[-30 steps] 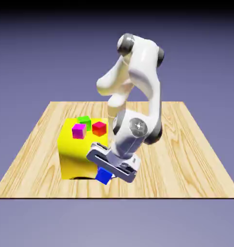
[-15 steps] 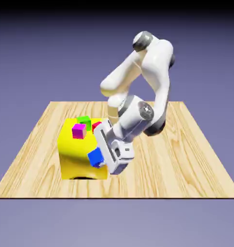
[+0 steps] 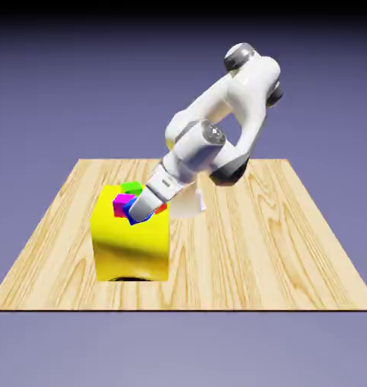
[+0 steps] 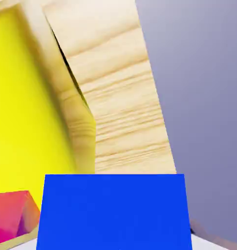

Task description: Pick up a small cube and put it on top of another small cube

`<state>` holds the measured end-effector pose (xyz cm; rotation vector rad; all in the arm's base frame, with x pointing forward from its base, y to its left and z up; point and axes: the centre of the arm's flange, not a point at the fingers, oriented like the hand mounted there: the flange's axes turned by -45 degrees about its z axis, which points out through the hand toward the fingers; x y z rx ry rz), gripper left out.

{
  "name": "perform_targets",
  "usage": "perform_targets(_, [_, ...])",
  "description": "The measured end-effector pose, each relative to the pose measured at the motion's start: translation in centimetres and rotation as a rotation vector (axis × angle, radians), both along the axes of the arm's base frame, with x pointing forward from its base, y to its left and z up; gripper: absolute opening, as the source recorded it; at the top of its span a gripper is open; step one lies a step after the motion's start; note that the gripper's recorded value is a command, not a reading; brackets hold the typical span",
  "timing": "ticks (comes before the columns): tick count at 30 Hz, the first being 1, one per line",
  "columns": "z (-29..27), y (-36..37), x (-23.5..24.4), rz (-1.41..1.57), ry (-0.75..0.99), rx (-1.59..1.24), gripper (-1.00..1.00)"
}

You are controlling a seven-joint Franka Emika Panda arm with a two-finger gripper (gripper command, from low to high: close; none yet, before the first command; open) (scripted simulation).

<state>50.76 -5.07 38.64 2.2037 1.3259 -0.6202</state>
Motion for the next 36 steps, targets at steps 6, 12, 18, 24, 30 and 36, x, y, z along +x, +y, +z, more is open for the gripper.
perform_targets(6, [3.2,-0.9,-3.6,-0.252,-0.264,-0.021,-1.00])
perform_targets(12, [6.1,-1.7,-7.4,-0.506,-0.529,-0.002,-1.00])
perform_targets(18, [8.4,-2.5,-11.5,-0.771,-0.779,0.060,-1.00])
perform_targets(24, [9.7,-3.3,-15.5,-1.052,-0.997,0.166,-1.00])
perform_targets(30, [9.9,-4.2,-19.3,-1.355,-1.159,0.309,-1.00])
perform_targets(36, [7.3,-5.6,-22.4,-1.619,-1.201,0.397,-1.00])
